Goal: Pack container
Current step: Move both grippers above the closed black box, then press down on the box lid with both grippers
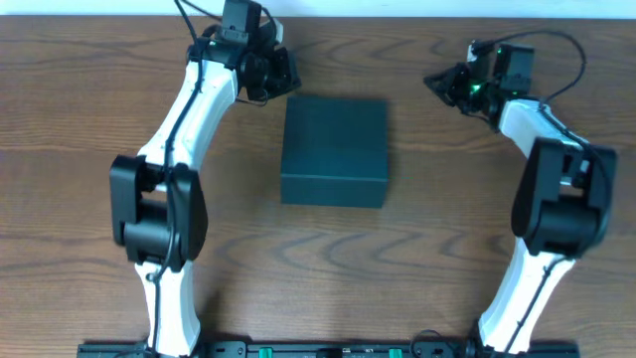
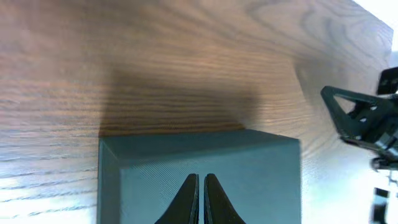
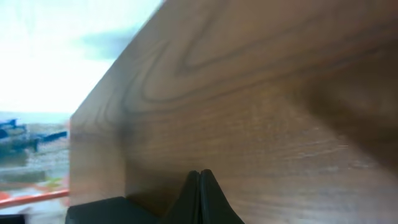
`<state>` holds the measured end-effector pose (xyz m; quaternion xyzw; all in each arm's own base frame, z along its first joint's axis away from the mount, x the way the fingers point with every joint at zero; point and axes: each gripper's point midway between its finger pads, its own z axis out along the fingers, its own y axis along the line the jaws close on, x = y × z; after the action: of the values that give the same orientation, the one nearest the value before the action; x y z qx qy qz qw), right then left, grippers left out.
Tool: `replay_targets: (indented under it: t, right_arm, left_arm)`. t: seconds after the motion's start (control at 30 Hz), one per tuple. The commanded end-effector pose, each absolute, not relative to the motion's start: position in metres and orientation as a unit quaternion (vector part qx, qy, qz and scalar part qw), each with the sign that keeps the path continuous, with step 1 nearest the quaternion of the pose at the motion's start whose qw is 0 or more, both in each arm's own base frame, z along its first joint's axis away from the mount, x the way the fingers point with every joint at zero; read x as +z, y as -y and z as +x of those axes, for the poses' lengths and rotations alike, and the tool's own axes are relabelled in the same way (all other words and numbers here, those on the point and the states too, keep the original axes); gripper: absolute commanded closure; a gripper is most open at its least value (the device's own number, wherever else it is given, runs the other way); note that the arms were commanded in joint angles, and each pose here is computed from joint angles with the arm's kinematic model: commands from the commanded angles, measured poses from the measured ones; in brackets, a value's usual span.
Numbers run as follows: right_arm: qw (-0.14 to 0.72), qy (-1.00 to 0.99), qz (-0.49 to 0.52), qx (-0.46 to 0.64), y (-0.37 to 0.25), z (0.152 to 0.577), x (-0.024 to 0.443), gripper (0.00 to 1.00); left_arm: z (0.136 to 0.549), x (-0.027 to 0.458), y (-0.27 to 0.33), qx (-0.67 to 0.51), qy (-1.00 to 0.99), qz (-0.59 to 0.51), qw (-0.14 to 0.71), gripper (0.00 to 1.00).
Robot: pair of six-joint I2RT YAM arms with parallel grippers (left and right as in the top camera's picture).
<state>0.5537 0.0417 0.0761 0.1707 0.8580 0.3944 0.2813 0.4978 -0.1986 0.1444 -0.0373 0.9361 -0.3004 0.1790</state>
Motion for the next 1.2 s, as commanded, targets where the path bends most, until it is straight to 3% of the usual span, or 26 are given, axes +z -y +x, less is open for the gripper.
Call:
replay_targets:
  t: [0.0,0.27,0.53,0.73,0.93,1.17]
  right_arm:
    - [0.359,-0.856,0.099,0.357,-0.033,0.552,0.144,0.98]
    - [0.381,-0.875,-0.001,0.298,-0.037,0.5,0.211,0.98]
    - [0.343,-0.918,-0.042,0.194,-0.022,0.438,0.226,0.98]
    - [0.295,-0.935,-0.061,0.186,-0.031,0.402,0.223,0.98]
    - [0.273,-0.939,-0.086,0.192,-0.042,0.377,0.228,0.98]
    - [0.304,-0.926,-0.133,0.18,-0.047,0.354,0.258,0.98]
  left_arm:
    - [0.49,0.183,0.198,-0.25,-0.937,0.025,0.242,0.94]
    - [0.448,0.174,0.222,-0.201,-0.951,0.113,0.205,0.94]
    - [0.406,0.16,0.238,-0.185,-0.955,0.184,0.143,0.94]
    - [0.376,0.156,0.253,-0.2,-0.946,0.235,0.101,0.94]
    - [0.37,0.138,0.252,-0.186,-0.947,0.249,0.088,0.94]
    - [0.365,0.109,0.25,-0.183,-0.949,0.247,0.076,0.94]
